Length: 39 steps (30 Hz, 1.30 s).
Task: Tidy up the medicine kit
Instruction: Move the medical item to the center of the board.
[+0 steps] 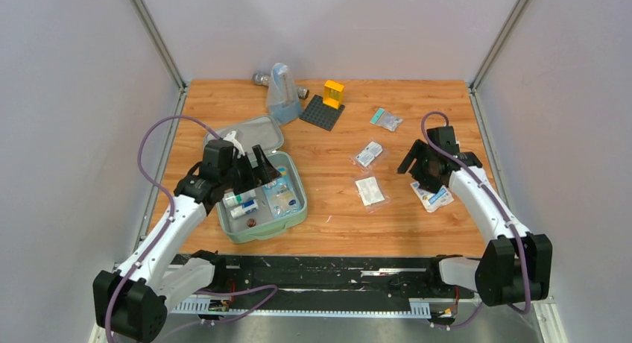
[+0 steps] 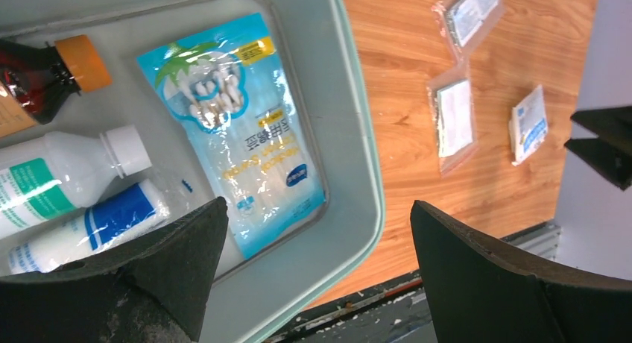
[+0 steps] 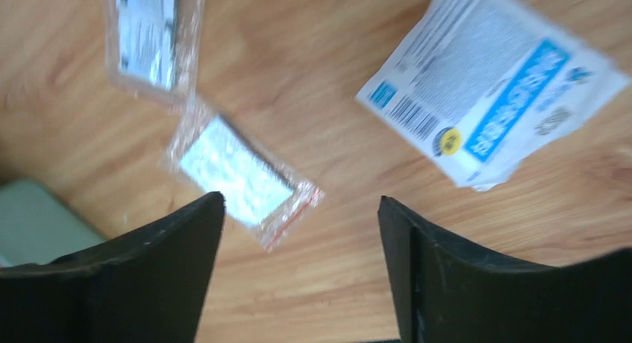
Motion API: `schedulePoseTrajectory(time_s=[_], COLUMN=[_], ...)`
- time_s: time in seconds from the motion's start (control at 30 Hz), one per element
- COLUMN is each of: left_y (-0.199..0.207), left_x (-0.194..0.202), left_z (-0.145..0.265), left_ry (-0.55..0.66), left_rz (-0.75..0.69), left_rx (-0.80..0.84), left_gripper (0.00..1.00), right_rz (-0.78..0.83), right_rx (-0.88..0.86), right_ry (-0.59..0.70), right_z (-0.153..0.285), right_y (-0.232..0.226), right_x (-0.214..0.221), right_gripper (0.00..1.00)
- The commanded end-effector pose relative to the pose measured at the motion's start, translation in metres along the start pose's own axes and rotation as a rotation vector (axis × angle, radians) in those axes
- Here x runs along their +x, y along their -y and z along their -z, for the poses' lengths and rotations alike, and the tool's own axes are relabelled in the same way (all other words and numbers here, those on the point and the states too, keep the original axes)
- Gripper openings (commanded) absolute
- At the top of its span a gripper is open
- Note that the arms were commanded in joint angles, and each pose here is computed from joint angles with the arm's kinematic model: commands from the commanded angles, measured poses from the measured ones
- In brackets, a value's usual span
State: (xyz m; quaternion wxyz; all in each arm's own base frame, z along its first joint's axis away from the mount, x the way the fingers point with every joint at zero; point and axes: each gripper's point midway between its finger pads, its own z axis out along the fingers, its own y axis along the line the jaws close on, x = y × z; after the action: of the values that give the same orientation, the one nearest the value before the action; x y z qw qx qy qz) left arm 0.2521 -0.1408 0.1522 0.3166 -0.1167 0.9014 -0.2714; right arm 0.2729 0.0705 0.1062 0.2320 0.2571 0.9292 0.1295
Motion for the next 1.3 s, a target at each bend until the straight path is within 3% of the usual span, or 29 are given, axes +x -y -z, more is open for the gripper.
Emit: schedulePoseTrajectory(time_s=[0.0, 0.13, 0.37, 0.57, 0.8, 0.93, 1.27], left_y=[0.027, 0.037, 0.047, 0.055, 0.062, 0.063, 0.067], left_x=[-0.011, -0.011, -0.005, -0.001, 0.001, 0.003, 0.007], left_z=[0.014, 0.016, 0.013, 0.005, 0.0, -0.004, -0.009], left_ry=[0.019, 0.006, -0.021, -0.038, -0.048, -0.057, -0.075], left_rz=[-0.005, 0.0, -0.015, -0.015, -0.025, -0.027, -0.033], left_rx=[0.105, 0.153, 0.208, 0.221, 0.22, 0.218, 0.223], left_gripper=[1.0, 1.0, 1.0, 1.0, 1.0, 1.0, 1.0], right_rz=[-0.046, -0.114, -0.28, -0.285, -0.246, -0.222, -0.258], right_rx=[0.339, 0.458, 0.415, 0.434, 0.301, 0.266, -0.067], right_ry=[0.255, 0.328, 0.237, 0.189, -0.002, -0.04, -0.182], right_z=[0.016, 0.018, -0.004, -0.026, -0.058, -0.061, -0.054], right_y=[0.045, 0.07, 0.099, 0.105, 0.085, 0.08, 0.022], right_x=[-0.061, -0.08, -0.099, -0.107, -0.076, -0.056, -0.002], right_gripper=[0.84, 0.99, 1.0, 0.99, 0.9, 0.87, 0.8])
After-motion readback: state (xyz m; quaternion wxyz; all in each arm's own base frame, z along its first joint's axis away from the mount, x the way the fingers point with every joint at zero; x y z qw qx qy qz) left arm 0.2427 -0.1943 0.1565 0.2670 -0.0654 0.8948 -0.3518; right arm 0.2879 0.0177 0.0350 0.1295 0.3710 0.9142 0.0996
